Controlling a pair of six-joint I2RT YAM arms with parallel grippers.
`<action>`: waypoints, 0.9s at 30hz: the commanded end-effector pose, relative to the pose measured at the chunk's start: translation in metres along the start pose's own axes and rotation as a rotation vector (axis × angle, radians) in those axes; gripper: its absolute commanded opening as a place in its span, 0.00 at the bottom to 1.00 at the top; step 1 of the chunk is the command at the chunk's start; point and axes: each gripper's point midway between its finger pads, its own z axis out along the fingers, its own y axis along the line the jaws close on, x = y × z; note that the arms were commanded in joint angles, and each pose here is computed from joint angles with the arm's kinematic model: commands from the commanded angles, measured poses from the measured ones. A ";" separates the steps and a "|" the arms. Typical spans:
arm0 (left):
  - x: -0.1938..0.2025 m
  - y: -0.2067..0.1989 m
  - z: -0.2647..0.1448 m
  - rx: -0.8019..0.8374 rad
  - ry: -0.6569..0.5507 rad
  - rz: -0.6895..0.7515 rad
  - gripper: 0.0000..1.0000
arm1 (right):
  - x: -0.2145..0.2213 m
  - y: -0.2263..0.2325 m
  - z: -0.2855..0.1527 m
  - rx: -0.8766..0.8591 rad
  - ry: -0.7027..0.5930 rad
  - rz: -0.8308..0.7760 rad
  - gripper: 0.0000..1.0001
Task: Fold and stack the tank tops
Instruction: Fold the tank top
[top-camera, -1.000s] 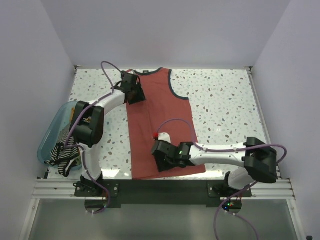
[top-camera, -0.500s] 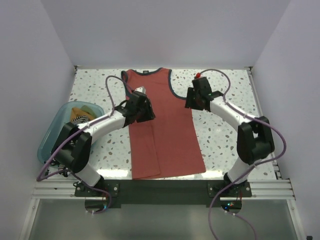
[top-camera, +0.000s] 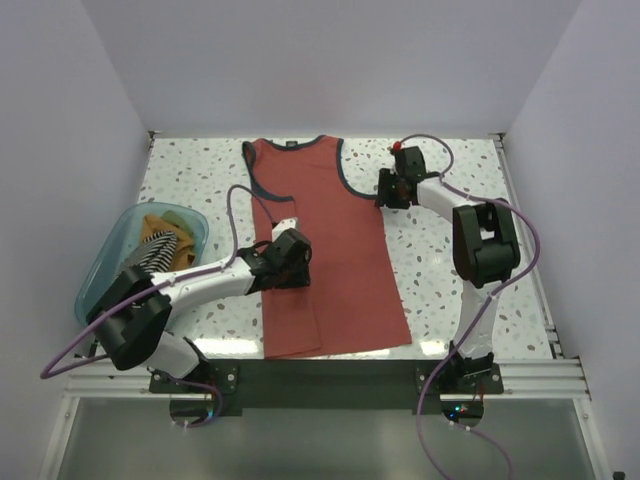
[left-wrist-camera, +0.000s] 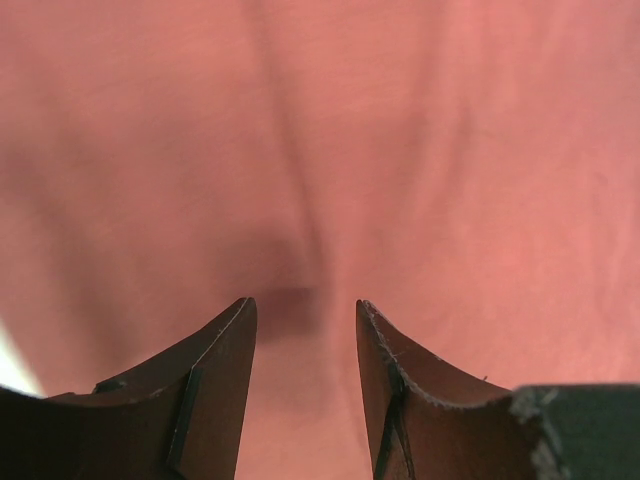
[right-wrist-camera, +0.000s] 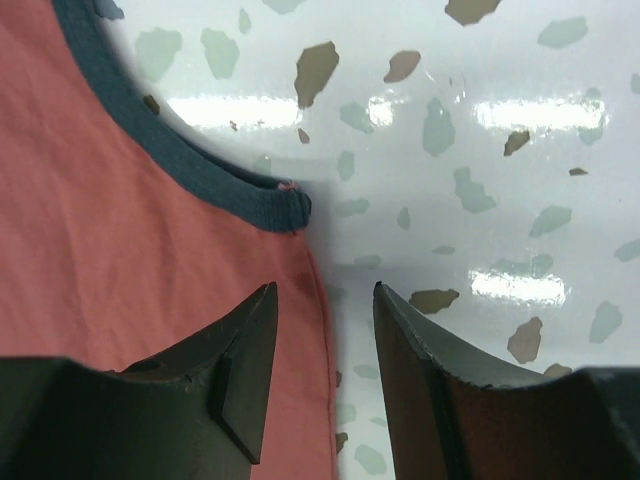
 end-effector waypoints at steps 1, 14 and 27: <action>-0.007 0.030 -0.019 -0.114 -0.077 -0.102 0.49 | -0.029 0.008 -0.004 -0.020 -0.091 -0.024 0.47; -0.002 0.097 -0.036 -0.437 -0.107 -0.233 0.46 | -0.034 0.018 0.029 -0.061 -0.051 -0.033 0.40; -0.018 0.128 -0.007 -0.534 -0.059 -0.138 0.46 | -0.016 -0.010 0.034 0.060 -0.022 -0.008 0.07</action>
